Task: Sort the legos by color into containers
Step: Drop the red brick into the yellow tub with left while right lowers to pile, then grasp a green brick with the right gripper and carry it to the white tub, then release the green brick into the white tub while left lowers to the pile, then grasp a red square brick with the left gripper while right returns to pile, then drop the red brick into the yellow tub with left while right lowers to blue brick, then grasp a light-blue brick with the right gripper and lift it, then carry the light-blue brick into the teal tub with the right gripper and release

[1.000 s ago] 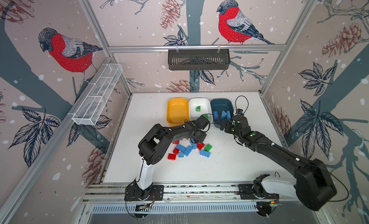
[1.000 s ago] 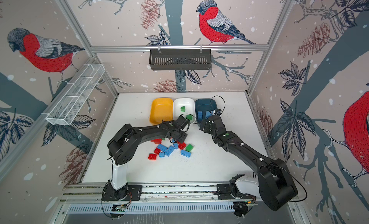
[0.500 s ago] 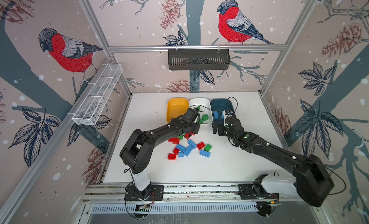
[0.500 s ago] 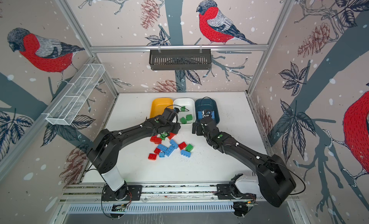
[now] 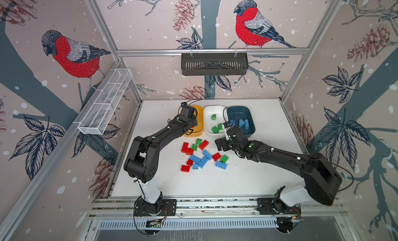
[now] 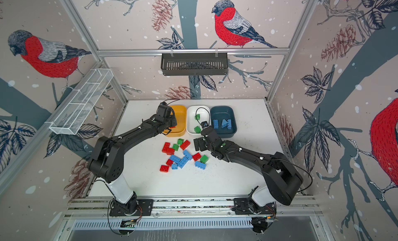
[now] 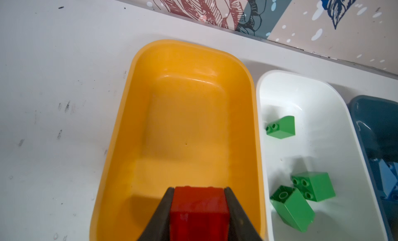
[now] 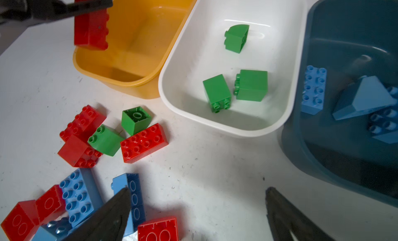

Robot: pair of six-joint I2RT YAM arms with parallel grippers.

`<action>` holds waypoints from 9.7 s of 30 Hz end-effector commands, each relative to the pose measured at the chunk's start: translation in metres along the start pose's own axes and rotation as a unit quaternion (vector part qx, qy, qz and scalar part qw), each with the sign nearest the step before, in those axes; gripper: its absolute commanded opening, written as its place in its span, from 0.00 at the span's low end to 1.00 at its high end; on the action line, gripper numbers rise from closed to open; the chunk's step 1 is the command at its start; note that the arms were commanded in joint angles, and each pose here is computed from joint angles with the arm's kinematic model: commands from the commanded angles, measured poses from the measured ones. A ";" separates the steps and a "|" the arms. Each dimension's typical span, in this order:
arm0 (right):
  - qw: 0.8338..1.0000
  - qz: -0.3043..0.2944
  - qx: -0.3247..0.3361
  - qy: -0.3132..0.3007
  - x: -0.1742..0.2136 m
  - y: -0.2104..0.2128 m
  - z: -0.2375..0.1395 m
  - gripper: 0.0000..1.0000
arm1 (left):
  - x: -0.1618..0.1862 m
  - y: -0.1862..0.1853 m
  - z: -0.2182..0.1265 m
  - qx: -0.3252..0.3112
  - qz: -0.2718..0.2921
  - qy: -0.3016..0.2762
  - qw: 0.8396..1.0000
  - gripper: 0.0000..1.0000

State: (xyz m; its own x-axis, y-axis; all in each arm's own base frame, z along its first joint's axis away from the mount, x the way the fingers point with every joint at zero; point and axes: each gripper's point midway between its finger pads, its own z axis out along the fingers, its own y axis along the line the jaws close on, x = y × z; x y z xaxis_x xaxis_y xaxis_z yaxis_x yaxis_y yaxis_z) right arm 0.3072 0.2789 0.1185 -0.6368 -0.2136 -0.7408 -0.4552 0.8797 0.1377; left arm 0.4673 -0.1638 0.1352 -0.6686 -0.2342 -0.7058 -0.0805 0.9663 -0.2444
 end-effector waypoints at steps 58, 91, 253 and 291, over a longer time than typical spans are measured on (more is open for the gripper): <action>0.999 -0.010 -0.049 0.001 0.003 0.008 -0.012 0.36 | 0.013 0.024 -0.056 0.010 -0.022 0.016 1.000 0.97; 0.997 0.036 0.017 -0.067 -0.132 -0.048 0.046 0.89 | 0.125 0.077 -0.090 -0.035 -0.050 0.144 0.988 0.97; 0.990 0.121 0.026 -0.062 0.030 -0.054 -0.039 0.15 | 0.005 -0.034 -0.004 0.096 -0.001 0.056 0.994 0.97; 0.982 0.120 0.134 -0.054 -0.109 -0.174 0.042 0.61 | 0.043 -0.011 -0.053 0.081 0.003 0.071 0.994 0.97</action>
State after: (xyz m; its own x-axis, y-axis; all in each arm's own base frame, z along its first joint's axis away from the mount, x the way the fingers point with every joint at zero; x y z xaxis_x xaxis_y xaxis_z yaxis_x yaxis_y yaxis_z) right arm 0.4892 0.1643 0.1371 -0.6471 0.0539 -0.7605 -0.1051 0.9817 0.1590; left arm 0.4023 -0.1799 0.1420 -0.7708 -0.2093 -0.6017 0.0343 0.9295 -0.3672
